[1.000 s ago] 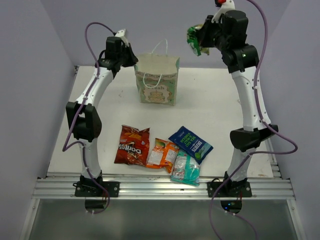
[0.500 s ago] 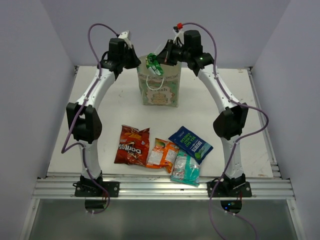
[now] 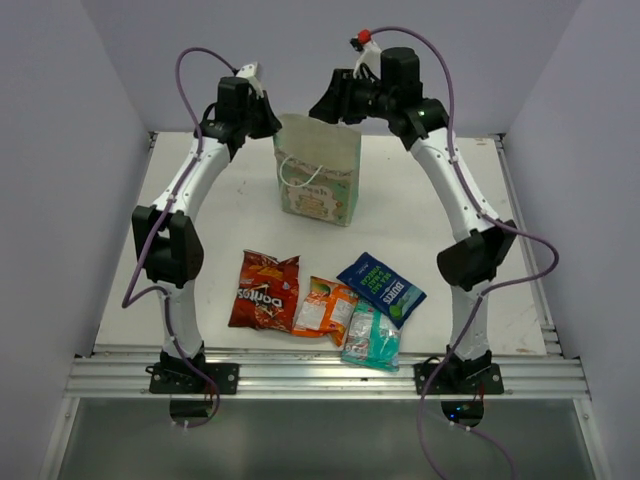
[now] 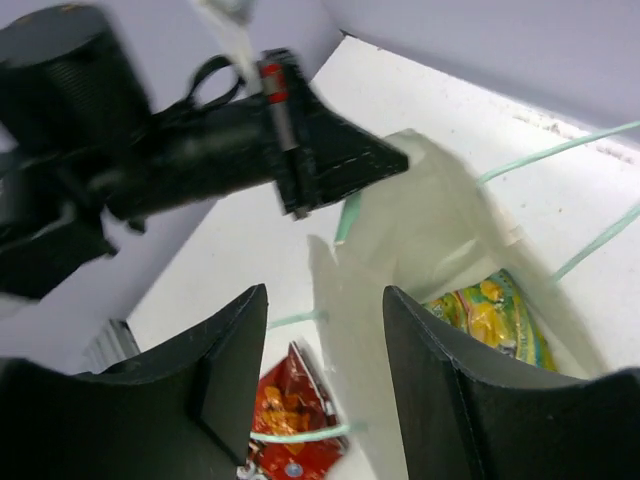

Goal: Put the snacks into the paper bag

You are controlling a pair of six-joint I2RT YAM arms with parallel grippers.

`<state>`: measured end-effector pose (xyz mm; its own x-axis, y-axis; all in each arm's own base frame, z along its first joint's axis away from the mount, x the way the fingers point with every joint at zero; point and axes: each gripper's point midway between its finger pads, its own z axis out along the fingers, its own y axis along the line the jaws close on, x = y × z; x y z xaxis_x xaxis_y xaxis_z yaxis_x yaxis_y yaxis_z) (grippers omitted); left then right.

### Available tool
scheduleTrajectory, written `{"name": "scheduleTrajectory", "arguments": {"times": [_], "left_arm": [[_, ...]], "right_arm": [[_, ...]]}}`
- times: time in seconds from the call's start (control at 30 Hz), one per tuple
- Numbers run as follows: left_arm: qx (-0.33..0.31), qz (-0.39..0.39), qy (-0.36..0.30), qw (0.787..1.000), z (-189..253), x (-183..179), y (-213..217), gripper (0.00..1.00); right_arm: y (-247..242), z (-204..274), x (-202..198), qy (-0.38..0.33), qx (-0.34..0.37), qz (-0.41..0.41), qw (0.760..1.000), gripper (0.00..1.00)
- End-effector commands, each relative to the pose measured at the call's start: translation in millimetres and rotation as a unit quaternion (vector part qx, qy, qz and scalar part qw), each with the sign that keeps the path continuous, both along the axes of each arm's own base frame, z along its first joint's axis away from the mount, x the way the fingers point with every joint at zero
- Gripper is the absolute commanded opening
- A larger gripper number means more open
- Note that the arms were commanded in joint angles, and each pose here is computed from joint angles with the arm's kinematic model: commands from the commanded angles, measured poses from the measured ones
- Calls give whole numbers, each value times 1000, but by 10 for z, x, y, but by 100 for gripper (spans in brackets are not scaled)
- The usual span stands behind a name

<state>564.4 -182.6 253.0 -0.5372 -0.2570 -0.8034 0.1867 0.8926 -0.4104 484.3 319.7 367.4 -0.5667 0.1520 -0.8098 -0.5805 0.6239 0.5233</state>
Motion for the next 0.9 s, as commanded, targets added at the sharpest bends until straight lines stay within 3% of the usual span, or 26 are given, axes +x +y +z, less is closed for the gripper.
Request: {"name": "scheduleTrajectory", "arguments": {"times": [0.0, 0.1, 0.2, 0.4, 0.63, 0.87], "left_arm": [[-11, -3, -10, 1000, 200, -83, -30, 0], [-11, -6, -2, 1000, 137, -81, -44, 0], [-11, -10, 2, 1000, 111, -95, -54, 0], [-3, -11, 7, 1000, 88, -137, -33, 0], [0, -15, 14, 1000, 47, -214, -19, 0], [8, -15, 16, 1000, 41, -308, 19, 0]], "right_arm": [[50, 585, -824, -136, -69, 87, 984, 55], [275, 13, -1396, -118, -152, 171, 966, 62], [440, -737, -1906, -55, -222, 247, 942, 66], [642, -1724, -2366, 0, -300, 315, 900, 76], [802, -2454, -2224, -2, -356, 291, 888, 86], [1032, -2706, -2000, -64, -372, 252, 891, 89]]}}
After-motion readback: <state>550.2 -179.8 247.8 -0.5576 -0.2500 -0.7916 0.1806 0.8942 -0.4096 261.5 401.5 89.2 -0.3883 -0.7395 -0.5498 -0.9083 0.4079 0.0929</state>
